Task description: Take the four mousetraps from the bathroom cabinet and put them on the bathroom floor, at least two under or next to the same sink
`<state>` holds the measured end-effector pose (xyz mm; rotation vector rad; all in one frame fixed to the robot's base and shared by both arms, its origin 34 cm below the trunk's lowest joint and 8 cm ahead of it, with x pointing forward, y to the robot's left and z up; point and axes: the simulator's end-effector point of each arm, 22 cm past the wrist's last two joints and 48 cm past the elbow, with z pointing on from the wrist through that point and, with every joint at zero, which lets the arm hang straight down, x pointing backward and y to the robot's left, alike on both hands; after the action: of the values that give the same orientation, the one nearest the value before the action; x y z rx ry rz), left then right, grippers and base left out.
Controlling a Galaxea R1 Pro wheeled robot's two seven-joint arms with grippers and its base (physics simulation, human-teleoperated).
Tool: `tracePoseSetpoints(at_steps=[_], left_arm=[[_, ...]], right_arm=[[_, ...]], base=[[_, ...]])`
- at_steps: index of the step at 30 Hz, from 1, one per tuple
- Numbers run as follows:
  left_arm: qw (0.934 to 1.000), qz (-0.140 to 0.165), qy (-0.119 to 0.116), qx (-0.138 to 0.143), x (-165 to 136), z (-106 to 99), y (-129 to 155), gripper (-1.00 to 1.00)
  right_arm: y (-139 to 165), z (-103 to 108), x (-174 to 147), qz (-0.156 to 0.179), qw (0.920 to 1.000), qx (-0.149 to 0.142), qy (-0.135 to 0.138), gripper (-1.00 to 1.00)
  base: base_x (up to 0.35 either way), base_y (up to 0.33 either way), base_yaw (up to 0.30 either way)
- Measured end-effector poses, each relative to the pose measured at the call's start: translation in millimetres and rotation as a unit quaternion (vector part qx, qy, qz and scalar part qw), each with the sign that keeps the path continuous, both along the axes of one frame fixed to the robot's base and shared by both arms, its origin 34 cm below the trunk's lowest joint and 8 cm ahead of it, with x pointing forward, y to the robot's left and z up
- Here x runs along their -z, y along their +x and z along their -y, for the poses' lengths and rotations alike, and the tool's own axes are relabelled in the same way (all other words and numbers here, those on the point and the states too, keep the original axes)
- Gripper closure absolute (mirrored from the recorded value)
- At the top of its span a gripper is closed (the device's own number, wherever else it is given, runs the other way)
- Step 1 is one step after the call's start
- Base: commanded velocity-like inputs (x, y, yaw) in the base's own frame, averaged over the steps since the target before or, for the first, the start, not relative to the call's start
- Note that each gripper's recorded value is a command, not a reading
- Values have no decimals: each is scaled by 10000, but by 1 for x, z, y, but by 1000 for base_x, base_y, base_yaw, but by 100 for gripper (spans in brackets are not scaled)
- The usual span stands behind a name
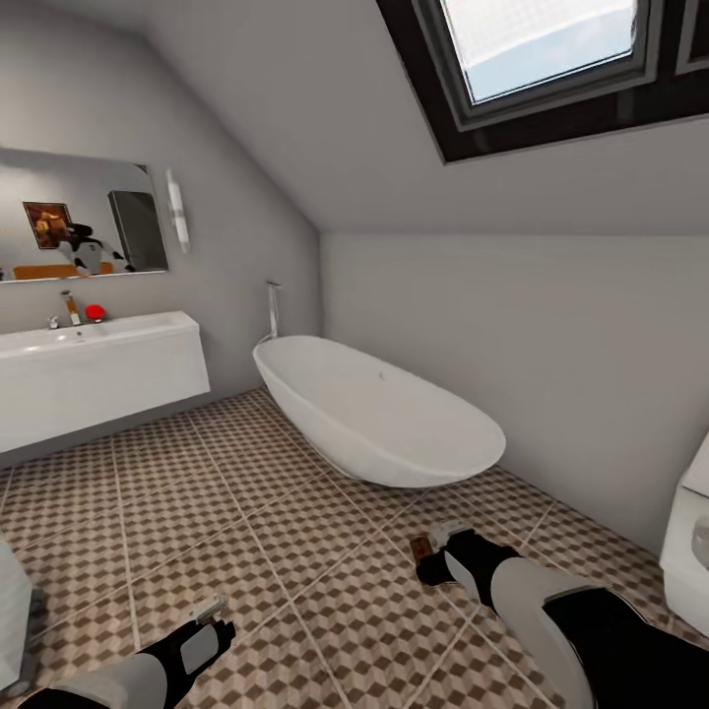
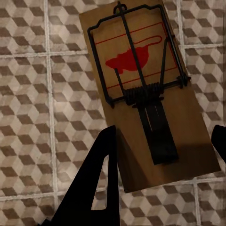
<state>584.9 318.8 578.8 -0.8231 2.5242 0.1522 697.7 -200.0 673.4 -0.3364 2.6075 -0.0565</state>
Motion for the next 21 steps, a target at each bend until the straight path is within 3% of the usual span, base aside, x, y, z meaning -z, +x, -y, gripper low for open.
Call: tracePoseSetpoints(at_steps=[7,21], left_arm=[[10000,1,-1,-2,0,0,0,100],[10000,-9,12,-12,0,-2,-1,100]], right_arm=[[0,-1,0,6,10000,6,21,100],[0,0,0,11,10000,7,6,100]], base=[[321,0,174],[321,0,293]])
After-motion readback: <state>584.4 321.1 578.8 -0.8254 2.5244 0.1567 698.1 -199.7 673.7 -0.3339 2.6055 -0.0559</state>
